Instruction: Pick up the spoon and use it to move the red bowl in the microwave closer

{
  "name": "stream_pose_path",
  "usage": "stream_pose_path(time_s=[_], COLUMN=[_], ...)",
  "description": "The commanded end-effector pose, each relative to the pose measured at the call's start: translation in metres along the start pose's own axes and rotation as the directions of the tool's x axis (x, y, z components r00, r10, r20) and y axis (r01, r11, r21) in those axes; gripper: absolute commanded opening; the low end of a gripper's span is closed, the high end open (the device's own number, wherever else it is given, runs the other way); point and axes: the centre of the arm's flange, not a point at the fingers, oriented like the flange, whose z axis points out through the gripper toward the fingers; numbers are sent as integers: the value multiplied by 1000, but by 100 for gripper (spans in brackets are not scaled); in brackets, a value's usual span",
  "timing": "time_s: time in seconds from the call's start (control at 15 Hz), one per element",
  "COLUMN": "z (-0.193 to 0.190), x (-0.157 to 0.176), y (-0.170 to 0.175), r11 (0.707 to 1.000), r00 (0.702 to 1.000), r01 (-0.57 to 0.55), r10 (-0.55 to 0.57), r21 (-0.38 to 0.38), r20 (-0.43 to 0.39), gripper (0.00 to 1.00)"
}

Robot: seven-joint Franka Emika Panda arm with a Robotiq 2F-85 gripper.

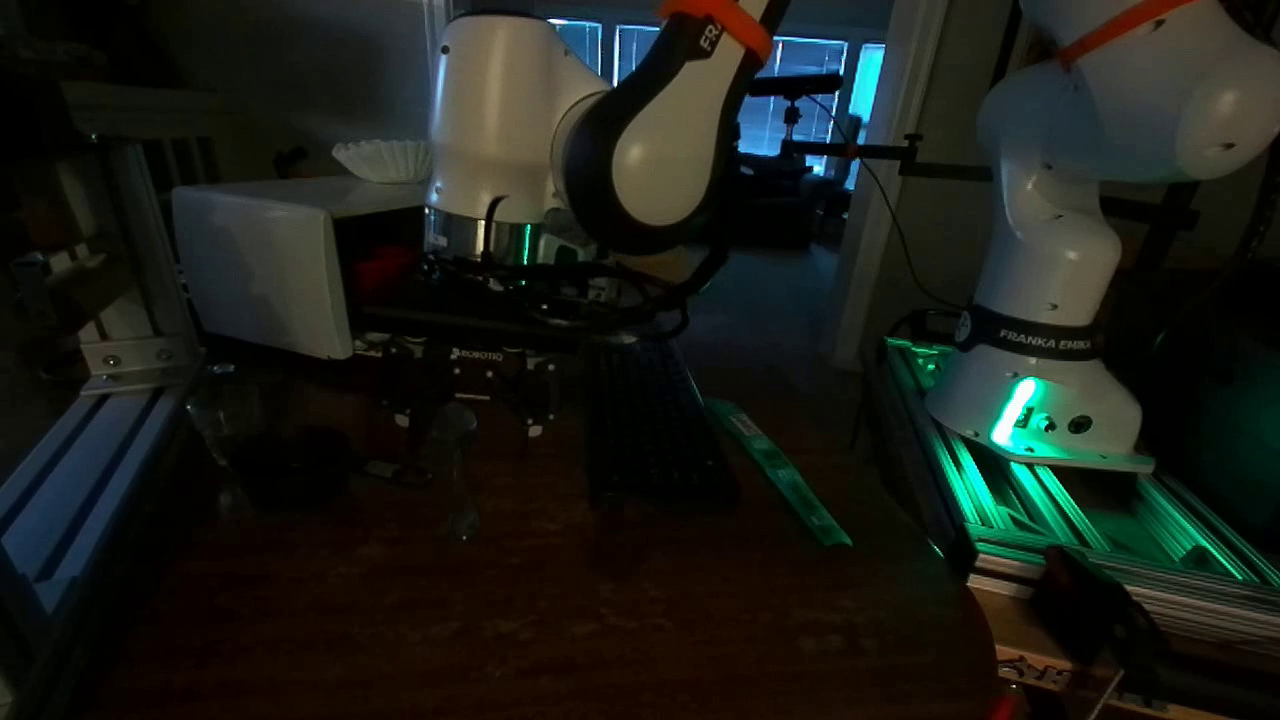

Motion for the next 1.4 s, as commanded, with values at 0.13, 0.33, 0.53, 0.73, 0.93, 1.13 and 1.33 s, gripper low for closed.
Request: stream_pose_path(time_s=[0.13,0.33,0.53,0.73,0.93,1.13,1.33], z=[10,9,10,11,5,2,4], x=[-10,-16,-17,-15,-25,-47,-54], y=[-15,-15,-15,-15,-21,-23,-13], r11=[1000,999,998,997,995,995,998], r00=[1000,999,998,993,979,956,920], r01=[19,33,50,58,96,104,65], r10=[-19,-33,-51,-62,-100,-101,-66], r21=[5,-12,-34,-44,-30,-7,-15], r20=[9,11,-35,-99,-178,-277,-385], gripper=[100,100,100,100,100,100,100])
